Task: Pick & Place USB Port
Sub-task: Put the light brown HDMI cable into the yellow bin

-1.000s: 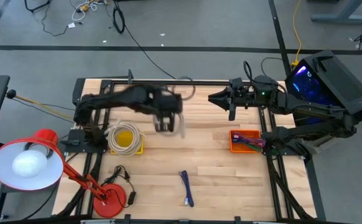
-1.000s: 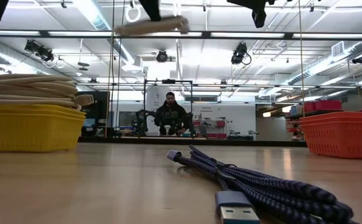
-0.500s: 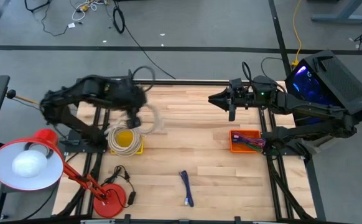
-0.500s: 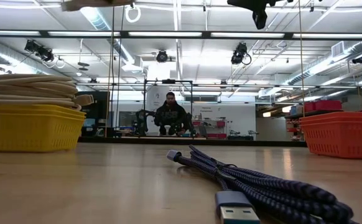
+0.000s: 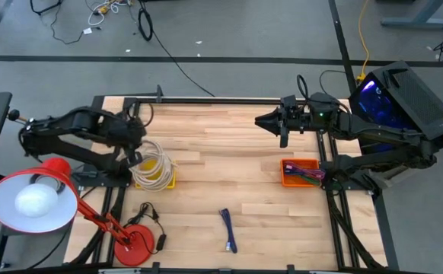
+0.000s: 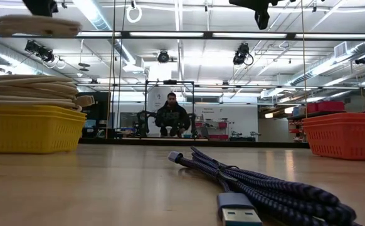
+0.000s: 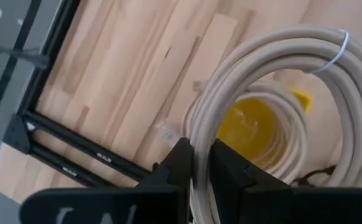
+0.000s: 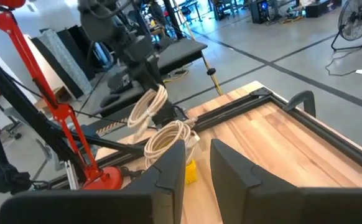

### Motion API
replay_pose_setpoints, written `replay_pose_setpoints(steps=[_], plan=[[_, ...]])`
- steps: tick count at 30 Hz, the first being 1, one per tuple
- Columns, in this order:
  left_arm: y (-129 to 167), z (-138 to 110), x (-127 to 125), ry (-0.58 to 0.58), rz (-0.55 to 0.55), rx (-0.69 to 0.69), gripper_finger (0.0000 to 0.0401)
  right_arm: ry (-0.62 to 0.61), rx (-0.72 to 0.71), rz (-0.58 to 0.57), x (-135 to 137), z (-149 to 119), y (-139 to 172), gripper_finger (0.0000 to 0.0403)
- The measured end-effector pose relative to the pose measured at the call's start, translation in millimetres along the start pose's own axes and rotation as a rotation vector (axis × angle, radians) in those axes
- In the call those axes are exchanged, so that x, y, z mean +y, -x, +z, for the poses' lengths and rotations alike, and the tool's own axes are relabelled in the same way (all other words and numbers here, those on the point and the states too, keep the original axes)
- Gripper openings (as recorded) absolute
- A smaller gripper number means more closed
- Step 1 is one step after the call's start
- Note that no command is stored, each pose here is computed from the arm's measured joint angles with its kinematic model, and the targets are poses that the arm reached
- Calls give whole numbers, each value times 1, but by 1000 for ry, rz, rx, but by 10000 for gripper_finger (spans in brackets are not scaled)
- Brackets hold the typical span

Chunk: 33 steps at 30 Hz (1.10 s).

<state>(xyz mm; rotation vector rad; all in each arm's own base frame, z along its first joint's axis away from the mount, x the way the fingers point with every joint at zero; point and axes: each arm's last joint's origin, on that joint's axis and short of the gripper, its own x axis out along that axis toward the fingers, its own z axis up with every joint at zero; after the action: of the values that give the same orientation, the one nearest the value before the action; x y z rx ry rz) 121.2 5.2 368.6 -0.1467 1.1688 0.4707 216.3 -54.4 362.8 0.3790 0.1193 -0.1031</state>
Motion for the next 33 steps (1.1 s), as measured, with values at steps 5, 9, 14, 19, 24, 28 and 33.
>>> replay_pose_setpoints(steps=[5, 9, 14, 19, 24, 28, 33], plan=[[-18, -16, 1, 55, 15, 31, 38, -2, -17, -42, -1, 1, 0, 78], [-43, -21, -5, 76, -3, 28, 38, -2, -21, -49, -1, 1, 0, 78], [-70, -28, -13, 61, -15, 82, 38, -10, -25, -47, -1, 1, 0, 78], [-82, -36, -14, 55, -19, 125, 38, -16, -27, -47, -1, 1, 0, 78], [-85, -34, -15, 65, -18, 83, 38, -16, -27, -46, -1, 1, 0, 78], [-85, -30, -16, 78, -17, 35, 38, -11, -27, -46, -1, 1, 0, 78], [-86, -30, -15, 79, -15, 51, 38, -10, -27, -46, -1, 1, 0, 78]])
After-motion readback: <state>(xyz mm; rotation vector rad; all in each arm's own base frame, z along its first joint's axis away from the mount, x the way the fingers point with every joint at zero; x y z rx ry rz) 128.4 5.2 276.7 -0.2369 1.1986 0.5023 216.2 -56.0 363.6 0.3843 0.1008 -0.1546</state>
